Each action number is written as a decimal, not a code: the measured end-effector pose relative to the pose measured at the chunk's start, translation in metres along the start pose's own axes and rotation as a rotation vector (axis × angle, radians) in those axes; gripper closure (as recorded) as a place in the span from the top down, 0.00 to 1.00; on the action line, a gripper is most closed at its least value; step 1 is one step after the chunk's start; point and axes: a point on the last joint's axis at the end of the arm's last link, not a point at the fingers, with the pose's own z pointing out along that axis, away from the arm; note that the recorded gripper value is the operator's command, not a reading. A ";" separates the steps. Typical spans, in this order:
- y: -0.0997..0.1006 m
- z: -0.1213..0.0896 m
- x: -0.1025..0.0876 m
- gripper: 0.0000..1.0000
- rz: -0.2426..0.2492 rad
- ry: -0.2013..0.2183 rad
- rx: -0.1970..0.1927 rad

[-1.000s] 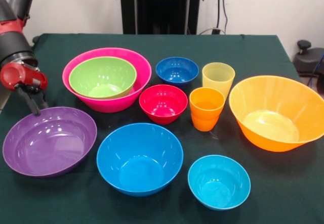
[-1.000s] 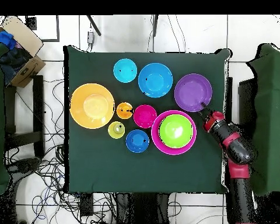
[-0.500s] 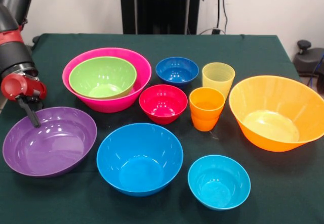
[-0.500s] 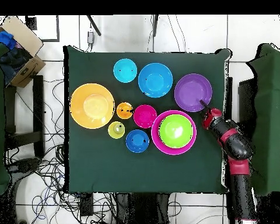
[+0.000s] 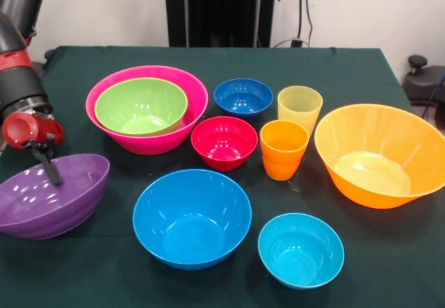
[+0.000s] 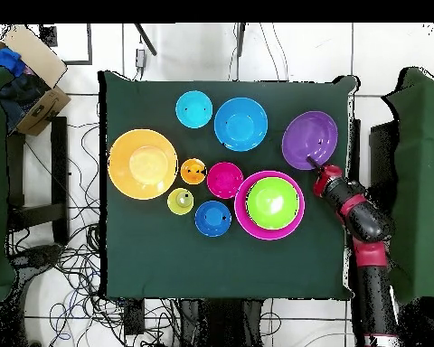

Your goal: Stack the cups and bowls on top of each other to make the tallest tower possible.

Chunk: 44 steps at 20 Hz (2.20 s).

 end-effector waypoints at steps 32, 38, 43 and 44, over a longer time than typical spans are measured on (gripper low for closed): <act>-0.255 -0.183 -0.034 0.00 -0.407 0.364 -0.330; -0.261 -0.204 -0.033 0.00 -0.389 0.401 -0.355; -0.225 -0.220 -0.045 0.00 -0.241 0.434 -0.455; -0.219 -0.221 -0.049 0.00 -0.211 0.441 -0.472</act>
